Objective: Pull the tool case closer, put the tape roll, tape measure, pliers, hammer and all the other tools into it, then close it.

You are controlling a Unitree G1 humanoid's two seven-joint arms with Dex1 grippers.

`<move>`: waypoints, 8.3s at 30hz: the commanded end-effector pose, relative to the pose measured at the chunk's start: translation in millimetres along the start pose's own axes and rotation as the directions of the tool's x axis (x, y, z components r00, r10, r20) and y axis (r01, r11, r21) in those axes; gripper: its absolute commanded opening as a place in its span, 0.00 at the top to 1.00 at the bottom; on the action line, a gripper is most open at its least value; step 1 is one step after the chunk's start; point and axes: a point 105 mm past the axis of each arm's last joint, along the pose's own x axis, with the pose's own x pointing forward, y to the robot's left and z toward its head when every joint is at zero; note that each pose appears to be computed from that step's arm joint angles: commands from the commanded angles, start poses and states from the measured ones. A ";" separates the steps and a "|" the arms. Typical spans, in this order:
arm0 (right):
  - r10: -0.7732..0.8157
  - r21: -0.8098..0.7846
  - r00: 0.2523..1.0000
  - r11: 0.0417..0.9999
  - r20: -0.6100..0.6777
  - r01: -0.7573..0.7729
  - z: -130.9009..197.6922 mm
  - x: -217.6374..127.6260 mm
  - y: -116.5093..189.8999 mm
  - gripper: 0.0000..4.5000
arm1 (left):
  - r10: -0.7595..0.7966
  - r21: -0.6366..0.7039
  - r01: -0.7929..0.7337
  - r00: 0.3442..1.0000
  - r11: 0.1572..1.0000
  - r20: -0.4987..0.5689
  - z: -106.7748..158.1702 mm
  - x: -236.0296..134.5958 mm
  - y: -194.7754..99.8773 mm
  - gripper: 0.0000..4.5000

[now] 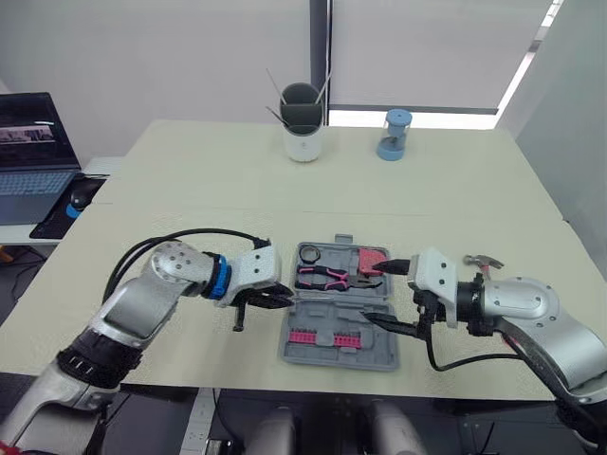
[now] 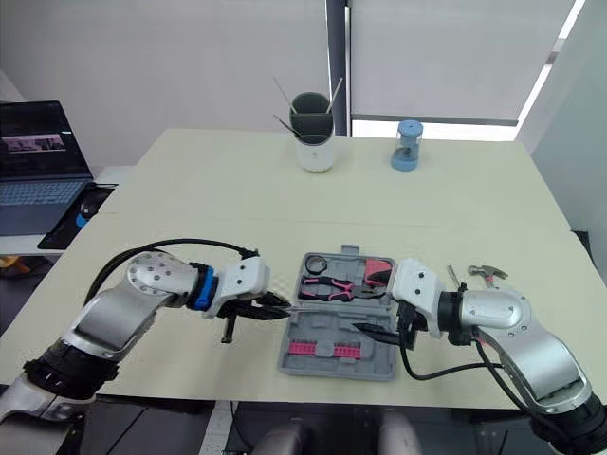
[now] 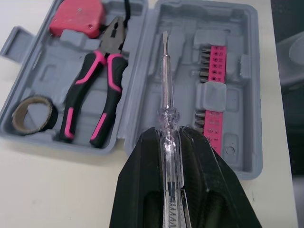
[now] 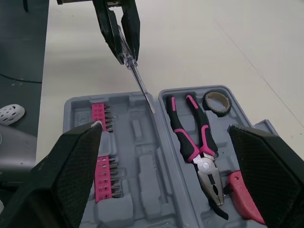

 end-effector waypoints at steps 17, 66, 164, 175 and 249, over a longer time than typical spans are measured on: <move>-0.029 -0.019 0.997 0.999 -0.070 0.028 -4.5 -10.7 11.5 0.00 | 0.009 0.202 0.002 0.998 0.979 -0.054 1.7 54.8 9.2 0.95; -0.058 -0.017 0.995 0.998 -0.077 0.057 -7.1 -7.6 6.6 0.00 | 0.014 0.222 -0.013 1.000 0.975 0.001 17.7 73.7 10.7 0.59; -0.631 0.234 0.725 0.687 -0.277 0.688 -149.9 -207.5 -102.0 0.00 | 0.590 -0.347 -0.481 0.713 0.805 0.379 27.3 -85.2 48.8 0.00; -0.579 0.247 0.761 0.723 -0.292 0.645 -152.5 -176.0 -101.9 0.00 | 0.017 0.083 -0.078 0.822 0.994 0.569 134.3 -22.7 1.1 0.00; -0.695 0.468 0.633 0.459 -0.340 0.755 -78.7 -85.7 -71.5 0.95 | 0.026 0.111 -0.101 0.847 0.989 0.530 117.3 1.1 2.9 0.00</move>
